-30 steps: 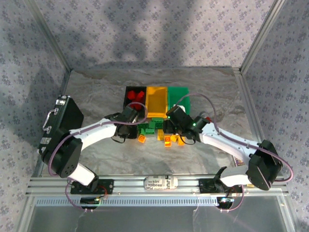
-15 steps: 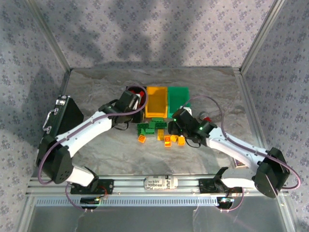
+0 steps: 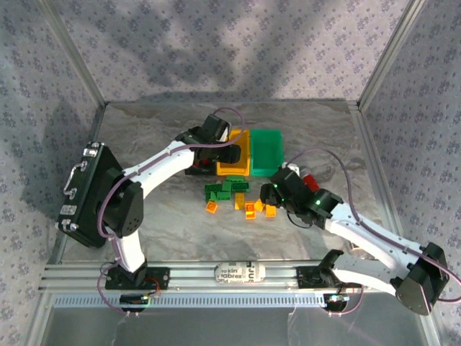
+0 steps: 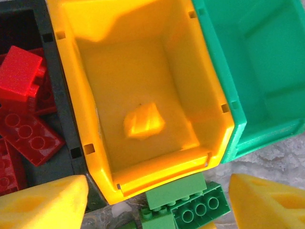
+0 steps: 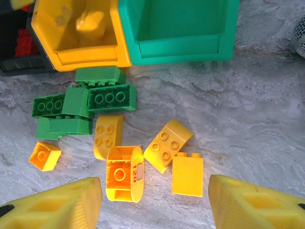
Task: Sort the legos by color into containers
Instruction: Place the lego in the container, then pick up the lego from the center of the table.
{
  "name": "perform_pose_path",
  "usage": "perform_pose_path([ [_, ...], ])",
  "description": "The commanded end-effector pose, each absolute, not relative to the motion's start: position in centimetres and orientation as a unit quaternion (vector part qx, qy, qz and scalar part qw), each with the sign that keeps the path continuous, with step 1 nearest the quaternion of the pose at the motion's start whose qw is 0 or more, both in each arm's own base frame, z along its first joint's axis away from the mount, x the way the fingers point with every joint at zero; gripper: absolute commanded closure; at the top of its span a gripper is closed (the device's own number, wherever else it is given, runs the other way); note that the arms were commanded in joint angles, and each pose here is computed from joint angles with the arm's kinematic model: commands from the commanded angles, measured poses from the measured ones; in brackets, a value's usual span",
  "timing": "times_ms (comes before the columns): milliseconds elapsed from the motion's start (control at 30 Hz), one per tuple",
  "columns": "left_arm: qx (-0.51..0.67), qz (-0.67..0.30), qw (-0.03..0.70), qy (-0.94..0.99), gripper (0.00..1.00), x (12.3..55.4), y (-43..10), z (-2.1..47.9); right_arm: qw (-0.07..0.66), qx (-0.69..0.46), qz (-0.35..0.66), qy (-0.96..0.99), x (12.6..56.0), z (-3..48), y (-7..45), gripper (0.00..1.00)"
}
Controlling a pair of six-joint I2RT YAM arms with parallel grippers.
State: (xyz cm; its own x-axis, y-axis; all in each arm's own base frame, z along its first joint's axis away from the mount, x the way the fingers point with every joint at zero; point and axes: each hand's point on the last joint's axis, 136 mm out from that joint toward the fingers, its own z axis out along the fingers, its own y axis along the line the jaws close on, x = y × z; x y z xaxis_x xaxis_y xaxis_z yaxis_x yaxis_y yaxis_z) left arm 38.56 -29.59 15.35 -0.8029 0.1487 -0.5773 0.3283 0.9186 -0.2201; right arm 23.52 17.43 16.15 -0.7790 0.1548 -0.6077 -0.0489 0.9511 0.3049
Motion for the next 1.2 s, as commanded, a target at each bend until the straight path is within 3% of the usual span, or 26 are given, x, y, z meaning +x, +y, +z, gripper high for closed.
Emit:
perform_pose_path([
  [0, 0.132, -0.160, 0.314, 0.926, 0.21, 38.7, -29.4, 16.4, 0.332, 0.047, 0.139, 0.932, 22.9, 15.7, 15.9, 0.38],
  [200, 0.133, -0.161, 0.309, 0.928, 0.22, 34.9, -27.7, 16.0, 0.322, 0.049, 0.133, 0.936, 22.5, 14.4, 15.3, 0.37],
  [667, 0.143, -0.108, 0.190, 0.965, 0.28, 25.5, -23.9, 7.1, 0.308, 0.045, 0.131, 0.941, 23.0, 13.2, 16.1, 0.36],
  [1167, 0.143, -0.083, 0.135, 0.977, 0.37, 23.4, -23.9, 2.7, 0.304, 0.048, 0.127, 0.943, 23.0, 12.7, 16.2, 0.36],
])
